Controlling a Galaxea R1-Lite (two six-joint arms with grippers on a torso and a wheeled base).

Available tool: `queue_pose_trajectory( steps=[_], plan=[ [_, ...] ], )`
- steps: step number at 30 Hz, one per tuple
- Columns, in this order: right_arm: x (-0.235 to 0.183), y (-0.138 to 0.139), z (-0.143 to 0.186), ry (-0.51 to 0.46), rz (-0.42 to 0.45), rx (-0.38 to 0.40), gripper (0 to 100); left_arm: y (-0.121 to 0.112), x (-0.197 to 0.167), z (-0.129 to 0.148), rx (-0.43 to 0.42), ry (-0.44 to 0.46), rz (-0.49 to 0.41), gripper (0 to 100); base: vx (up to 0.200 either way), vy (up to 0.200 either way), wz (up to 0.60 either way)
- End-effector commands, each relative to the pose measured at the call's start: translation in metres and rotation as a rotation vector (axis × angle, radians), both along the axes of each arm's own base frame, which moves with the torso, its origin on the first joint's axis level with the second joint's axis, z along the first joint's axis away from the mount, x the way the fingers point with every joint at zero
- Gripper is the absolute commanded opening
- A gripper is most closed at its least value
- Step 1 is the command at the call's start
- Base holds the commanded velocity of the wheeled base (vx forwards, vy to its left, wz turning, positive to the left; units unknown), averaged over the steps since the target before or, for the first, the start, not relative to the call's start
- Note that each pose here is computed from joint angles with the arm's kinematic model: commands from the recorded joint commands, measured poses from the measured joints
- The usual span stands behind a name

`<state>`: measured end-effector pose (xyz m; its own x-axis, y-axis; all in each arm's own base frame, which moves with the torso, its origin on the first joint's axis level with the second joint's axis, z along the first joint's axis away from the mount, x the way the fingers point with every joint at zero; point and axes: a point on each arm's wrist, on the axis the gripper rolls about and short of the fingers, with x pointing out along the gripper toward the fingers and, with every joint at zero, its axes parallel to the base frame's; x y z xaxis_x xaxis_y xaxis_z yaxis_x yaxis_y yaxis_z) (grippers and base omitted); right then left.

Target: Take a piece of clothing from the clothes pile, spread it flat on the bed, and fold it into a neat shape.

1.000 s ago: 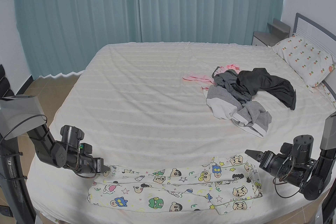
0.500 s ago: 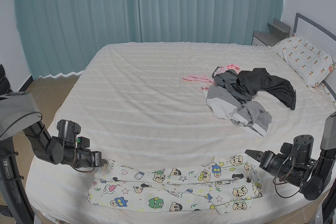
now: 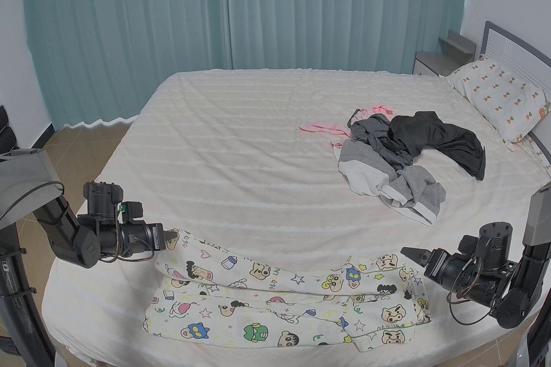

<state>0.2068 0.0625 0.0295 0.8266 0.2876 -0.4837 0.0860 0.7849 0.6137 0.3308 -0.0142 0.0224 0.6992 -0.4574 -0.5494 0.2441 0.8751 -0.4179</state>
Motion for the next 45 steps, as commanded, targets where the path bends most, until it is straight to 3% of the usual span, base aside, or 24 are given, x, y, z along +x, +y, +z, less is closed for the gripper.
queue_pose_trajectory(
  steps=[1, 10, 22, 34, 45],
  plan=[
    [-0.003, -0.001, -0.004, 0.026, 0.001, -0.008, 100, 0.0, 0.003, -0.008, -0.002, -0.014, 0.0, 0, 0.0, 0.0, 0.0],
    [-0.003, -0.001, -0.004, 0.027, 0.001, -0.008, 100, 0.001, 0.008, -0.013, -0.004, -0.081, 0.004, 0, 0.0, 0.0, 0.0],
    [-0.003, -0.001, -0.004, 0.026, 0.002, -0.008, 100, 0.001, 0.016, 0.001, -0.027, -0.204, 0.019, 0, 0.0, 0.0, 0.0],
    [-0.003, -0.001, -0.004, 0.026, 0.002, -0.008, 100, 0.001, 0.007, -0.005, -0.022, -0.181, 0.011, 0, 0.0, 0.0, 0.0],
    [-0.004, 0.0, -0.004, 0.024, 0.004, -0.007, 100, 0.014, -0.027, -0.018, -0.033, -0.198, 0.027, 0, 0.0, 0.0, 0.0]
  ],
)
